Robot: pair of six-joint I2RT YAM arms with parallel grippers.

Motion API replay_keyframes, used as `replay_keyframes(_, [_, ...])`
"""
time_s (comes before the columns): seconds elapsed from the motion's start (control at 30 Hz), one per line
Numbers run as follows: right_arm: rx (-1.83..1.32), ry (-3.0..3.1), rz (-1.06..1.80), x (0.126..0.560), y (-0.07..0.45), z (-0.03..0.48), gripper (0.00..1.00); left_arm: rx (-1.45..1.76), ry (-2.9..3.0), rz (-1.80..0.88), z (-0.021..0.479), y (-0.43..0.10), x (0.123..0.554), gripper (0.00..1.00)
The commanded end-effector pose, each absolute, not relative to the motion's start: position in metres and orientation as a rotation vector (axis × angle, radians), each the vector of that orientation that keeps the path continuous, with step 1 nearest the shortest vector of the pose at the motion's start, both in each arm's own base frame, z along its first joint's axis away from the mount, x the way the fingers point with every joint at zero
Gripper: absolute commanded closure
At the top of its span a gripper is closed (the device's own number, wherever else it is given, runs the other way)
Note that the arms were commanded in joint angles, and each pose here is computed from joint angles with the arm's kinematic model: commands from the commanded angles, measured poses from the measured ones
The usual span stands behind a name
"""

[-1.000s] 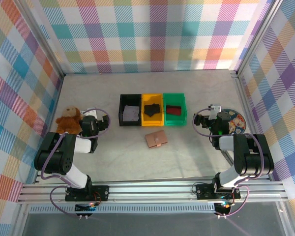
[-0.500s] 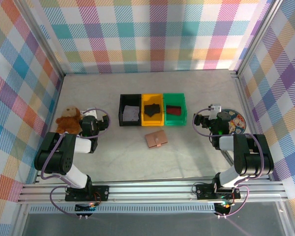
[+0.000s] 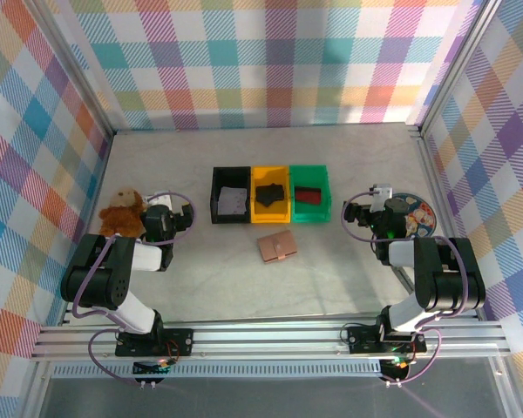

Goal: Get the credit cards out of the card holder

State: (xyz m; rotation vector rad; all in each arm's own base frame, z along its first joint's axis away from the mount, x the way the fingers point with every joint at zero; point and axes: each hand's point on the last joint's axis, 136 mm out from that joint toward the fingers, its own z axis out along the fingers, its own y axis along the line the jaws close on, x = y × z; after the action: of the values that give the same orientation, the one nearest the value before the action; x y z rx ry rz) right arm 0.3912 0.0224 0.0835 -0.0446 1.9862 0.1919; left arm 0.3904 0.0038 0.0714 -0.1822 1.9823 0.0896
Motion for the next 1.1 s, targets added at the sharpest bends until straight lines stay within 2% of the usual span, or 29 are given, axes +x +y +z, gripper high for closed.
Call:
replay_keyframes(0.0, [-0.058, 1.964, 0.184, 0.397, 0.024, 0.094, 0.01, -0.176, 1.923, 0.100, 0.087, 0.004, 0.397, 0.00])
replay_keyframes(0.17, [-0.029, 2.000, 0.183, 0.396, 0.026, 0.141, 0.01, -0.252, 1.974, 0.178, 0.123, 0.017, 0.399, 0.00])
replay_keyframes(0.3, [0.098, 1.959, 0.291, 0.388, 0.030, 0.194, 0.01, -0.346, 1.919, 0.028, 0.184, 0.008, 0.398, 0.00])
replay_keyframes(0.4, [0.171, 1.974, 0.509, 0.380, 0.050, 0.234, 0.01, -0.466, 1.935, -0.164, 0.219, -0.006, 0.397, 0.00])
replay_keyframes(0.5, [0.353, 1.998, 0.754, 0.366, 0.066, 0.248, 0.01, -0.640, 2.057, -0.322, 0.230, -0.020, 0.389, 0.00])
replay_keyframes(0.57, [0.206, 1.956, 0.926, 0.356, 0.092, 0.265, 0.01, -0.549, 2.123, -0.447, 0.241, -0.043, 0.387, 0.00])
replay_keyframes(0.63, [0.247, 2.008, 0.971, 0.351, 0.097, 0.261, 0.01, -0.585, 2.108, -0.544, 0.243, -0.051, 0.380, 0.00])
replay_keyframes(0.73, [0.337, 2.202, 0.878, 0.341, 0.091, 0.246, 0.01, -0.611, 2.135, -0.622, 0.237, -0.060, 0.362, 0.00])
replay_keyframes(0.9, [0.147, 2.240, 0.673, 0.309, 0.119, 0.248, 0.01, -0.512, 2.220, -0.537, 0.225, -0.081, 0.321, 0.00])
replay_keyframes(1.07, [0.069, 2.355, 0.581, 0.279, 0.148, 0.226, 0.01, -0.440, 2.302, -0.485, 0.202, -0.098, 0.281, 0.00])
